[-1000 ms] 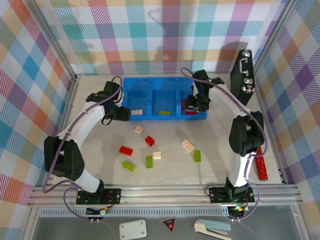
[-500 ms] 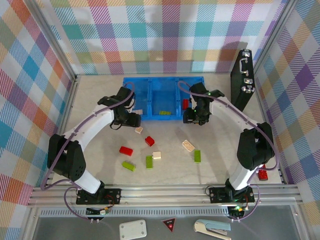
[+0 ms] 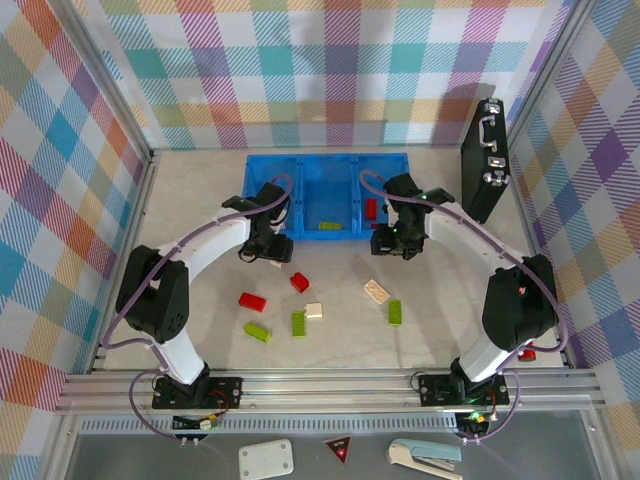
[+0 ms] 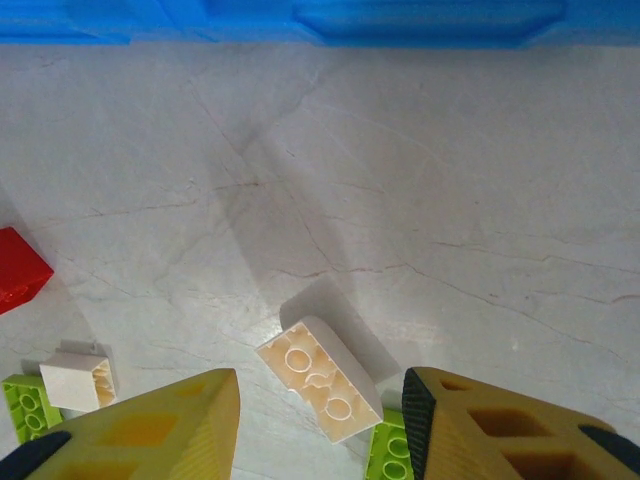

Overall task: Sort the legos into containers by color
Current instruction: Pick up the lego from the center of the table.

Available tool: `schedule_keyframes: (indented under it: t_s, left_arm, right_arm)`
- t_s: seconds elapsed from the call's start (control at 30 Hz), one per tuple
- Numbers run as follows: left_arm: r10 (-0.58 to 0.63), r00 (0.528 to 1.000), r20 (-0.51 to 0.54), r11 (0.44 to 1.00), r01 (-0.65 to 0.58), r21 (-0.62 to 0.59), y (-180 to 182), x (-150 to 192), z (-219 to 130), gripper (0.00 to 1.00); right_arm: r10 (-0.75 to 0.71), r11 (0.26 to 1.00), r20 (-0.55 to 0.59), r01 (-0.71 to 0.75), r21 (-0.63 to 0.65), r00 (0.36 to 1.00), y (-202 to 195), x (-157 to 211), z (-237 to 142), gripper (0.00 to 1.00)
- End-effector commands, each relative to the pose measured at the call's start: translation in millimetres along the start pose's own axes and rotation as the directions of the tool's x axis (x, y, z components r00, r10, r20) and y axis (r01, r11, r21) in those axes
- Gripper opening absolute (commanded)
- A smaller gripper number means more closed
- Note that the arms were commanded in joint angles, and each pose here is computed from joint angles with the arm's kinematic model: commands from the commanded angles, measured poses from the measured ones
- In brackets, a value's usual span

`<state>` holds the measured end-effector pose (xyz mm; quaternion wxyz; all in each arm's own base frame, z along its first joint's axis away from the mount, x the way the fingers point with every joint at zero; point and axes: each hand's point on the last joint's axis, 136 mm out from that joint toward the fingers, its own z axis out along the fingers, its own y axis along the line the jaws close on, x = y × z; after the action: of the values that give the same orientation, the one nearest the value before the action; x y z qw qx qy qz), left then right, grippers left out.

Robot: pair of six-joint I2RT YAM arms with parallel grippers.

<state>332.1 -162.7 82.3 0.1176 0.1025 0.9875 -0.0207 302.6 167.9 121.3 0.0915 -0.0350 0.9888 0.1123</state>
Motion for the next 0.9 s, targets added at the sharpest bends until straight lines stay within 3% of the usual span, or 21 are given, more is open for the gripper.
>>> schedule_keyframes:
  t_s: [0.0, 0.47, 0.87]
  left_arm:
    - [0.024, 1.000, 0.005, 0.999, -0.024, -0.021, -3, -5, 10, 0.64]
    - [0.060, 0.997, -0.043, 0.995, -0.063, -0.077, 1, -7, 45, 0.57]
    - [0.063, 0.997, -0.053, 0.994, -0.067, -0.083, 1, -7, 53, 0.43]
  right_arm:
    - [0.001, 1.000, 0.007, -0.001, 0.009, 1.000, -2, 6, -4, 0.48]
    - [0.009, 1.000, -0.006, -0.009, 0.022, 1.000, -7, 15, -4, 0.48]
    - [0.014, 1.000, -0.009, -0.014, 0.025, 1.000, -8, 18, -3, 0.49]
